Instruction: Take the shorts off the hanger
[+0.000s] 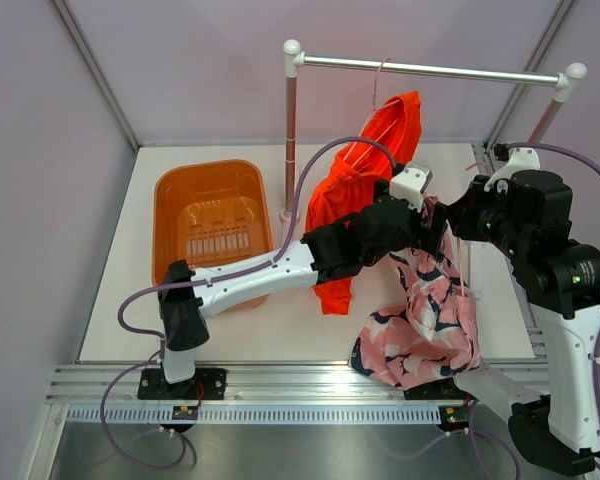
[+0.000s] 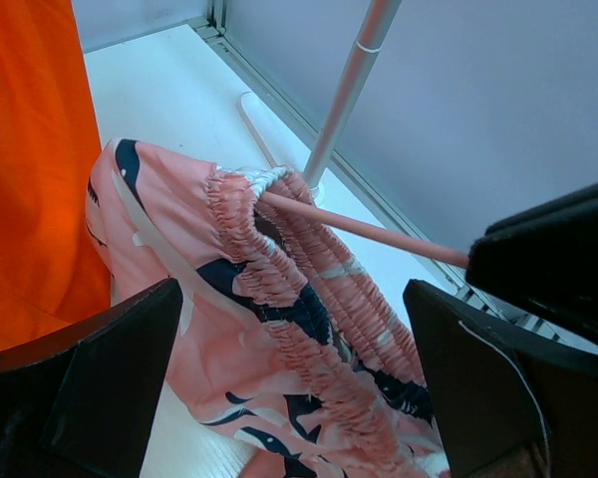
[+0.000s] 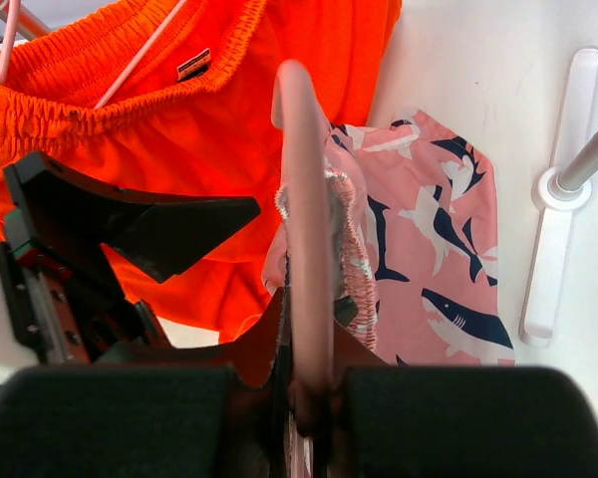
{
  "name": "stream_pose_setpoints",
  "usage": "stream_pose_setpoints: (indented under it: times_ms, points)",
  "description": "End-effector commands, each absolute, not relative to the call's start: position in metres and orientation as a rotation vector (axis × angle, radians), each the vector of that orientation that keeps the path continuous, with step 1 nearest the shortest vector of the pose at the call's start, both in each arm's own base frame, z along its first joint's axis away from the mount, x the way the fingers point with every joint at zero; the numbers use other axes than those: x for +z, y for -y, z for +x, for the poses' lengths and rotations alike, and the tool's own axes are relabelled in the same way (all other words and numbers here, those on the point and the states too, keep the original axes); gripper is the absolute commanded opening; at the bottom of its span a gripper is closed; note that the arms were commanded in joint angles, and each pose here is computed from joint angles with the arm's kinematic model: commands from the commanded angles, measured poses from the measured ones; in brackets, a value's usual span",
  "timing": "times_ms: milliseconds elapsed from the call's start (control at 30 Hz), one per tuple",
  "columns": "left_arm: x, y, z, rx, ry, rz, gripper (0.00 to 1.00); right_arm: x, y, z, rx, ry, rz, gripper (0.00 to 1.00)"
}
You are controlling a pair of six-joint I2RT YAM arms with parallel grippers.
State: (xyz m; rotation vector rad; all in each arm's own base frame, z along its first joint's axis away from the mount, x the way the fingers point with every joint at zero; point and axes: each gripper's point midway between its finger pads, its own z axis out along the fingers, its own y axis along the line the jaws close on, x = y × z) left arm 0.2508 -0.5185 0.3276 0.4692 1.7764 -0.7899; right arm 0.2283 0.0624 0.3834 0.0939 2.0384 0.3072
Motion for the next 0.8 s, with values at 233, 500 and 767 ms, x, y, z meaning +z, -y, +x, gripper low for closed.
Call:
stream_pose_setpoints:
  times_ms: [233,500,767]
  points:
    - [0.352,0.514,0.274,-0.731,-1.705,0.319,0.68,0.401,-0.067,0.223,0.347,-1.983,0.068,0.00]
    - [0.358,0.503,0.288,-0.681,-1.680,0.316,0.07,0.404,-0.068,0.217,0.361,-1.977,0.061,0.00]
    - [0.360,0.481,0.337,-0.600,-1.674,0.223,0.00,0.406,-0.078,0.208,0.430,-1.981,0.020,0.00]
